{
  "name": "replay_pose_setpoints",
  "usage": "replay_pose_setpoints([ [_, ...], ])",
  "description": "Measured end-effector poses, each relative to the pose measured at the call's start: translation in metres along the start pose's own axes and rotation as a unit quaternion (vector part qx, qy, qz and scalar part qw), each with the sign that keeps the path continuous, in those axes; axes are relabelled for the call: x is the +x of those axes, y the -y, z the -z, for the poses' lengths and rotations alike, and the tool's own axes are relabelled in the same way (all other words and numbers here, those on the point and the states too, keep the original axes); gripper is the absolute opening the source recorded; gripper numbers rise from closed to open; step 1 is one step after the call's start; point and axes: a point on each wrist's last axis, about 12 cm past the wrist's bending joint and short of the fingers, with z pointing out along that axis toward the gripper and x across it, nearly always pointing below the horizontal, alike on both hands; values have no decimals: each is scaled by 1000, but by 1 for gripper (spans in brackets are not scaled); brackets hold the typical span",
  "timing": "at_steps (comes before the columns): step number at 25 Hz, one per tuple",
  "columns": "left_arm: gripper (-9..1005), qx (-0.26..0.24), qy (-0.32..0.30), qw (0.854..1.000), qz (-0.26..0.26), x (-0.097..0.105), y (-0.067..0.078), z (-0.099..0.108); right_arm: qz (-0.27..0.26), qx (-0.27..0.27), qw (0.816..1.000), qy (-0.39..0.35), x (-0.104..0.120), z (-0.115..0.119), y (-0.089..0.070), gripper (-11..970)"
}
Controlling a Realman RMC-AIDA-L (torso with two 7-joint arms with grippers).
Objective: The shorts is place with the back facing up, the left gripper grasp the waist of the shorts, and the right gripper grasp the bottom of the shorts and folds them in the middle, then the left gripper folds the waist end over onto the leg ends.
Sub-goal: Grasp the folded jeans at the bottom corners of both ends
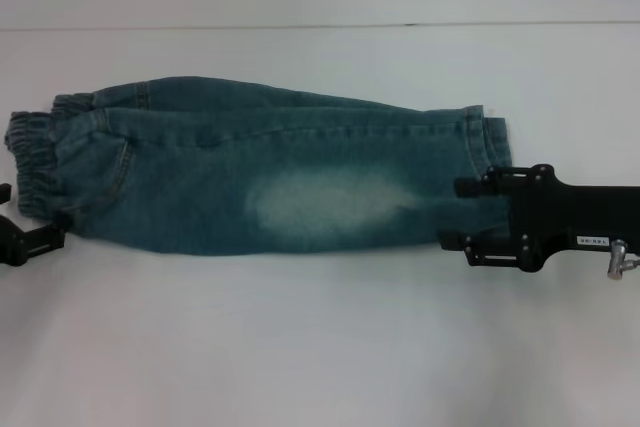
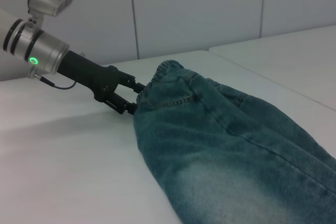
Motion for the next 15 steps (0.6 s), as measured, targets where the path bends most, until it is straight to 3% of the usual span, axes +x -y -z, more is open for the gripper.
replay_pose_setpoints([
  [12,917,16,7,999,-33,-8,7,-9,-3,3,1000,0,1,1,0,723],
  [15,825,18,7,999,-38,-7,7,-9,-3,4,1000,2,0,0,0,722],
])
